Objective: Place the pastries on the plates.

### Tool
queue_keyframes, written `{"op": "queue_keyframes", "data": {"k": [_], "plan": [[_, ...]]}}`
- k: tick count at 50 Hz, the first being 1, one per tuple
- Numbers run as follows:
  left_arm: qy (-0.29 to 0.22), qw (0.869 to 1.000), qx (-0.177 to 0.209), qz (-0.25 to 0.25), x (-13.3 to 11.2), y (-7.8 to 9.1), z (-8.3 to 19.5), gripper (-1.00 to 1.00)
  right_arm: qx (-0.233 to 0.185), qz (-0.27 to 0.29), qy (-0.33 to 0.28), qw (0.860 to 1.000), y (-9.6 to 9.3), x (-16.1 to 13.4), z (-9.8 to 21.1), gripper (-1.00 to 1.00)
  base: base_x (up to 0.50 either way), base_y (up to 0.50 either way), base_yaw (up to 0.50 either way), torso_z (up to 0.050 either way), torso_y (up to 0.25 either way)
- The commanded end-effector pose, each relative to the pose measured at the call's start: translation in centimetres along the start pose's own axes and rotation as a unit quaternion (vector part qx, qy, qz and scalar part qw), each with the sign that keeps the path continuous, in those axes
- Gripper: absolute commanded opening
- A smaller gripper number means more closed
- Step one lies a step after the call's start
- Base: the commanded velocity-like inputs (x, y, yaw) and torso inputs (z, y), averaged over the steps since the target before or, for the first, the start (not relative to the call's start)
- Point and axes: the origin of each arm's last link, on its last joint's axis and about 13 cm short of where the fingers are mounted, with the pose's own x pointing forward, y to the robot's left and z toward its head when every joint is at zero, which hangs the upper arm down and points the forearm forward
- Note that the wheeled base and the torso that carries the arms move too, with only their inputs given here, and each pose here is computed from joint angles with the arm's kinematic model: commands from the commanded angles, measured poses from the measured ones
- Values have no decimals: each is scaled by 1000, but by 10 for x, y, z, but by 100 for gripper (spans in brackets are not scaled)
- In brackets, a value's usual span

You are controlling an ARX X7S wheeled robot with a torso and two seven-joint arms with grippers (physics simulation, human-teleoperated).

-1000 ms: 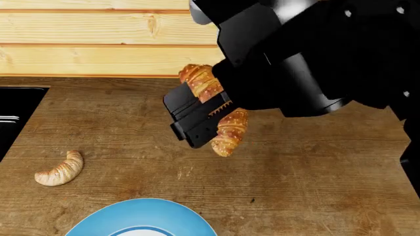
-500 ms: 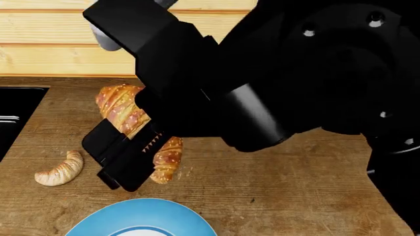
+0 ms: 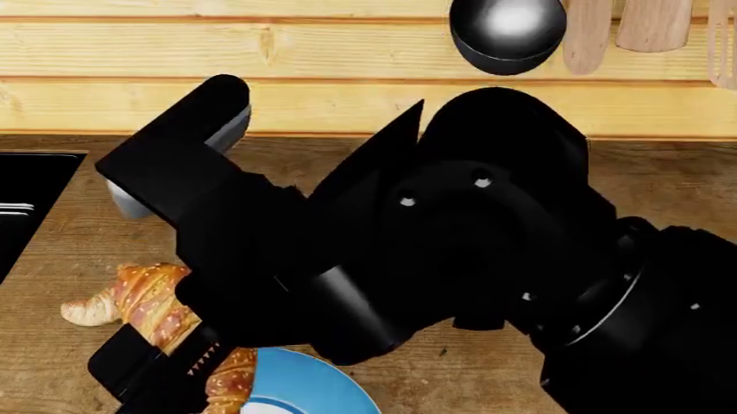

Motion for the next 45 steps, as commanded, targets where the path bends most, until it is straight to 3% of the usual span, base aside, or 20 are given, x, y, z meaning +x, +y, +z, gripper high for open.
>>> {"op": "queue_keyframes", "data": {"k": [1,25,26,39,45], "plan": [[1,1000,0,1,-2,0,3,100,22,14,27,999,5,20,-24,-100,0,0,0,0,0],[7,1000,0,-3,-4,2,5,100,34,35,74,996,21,35,-51,-100,0,0,0,0,0],[7,1000,1,-3,-4,2,5,100,36,35,72,996,20,33,-49,100,0,0,0,0,0],[8,1000,0,-5,-5,1,5,100,6,-4,36,999,15,4,-23,100,0,0,0,0,0],[8,1000,0,-4,-4,2,3,100,-22,-38,-5,999,14,-27,-1,100,0,0,0,0,0]]}}
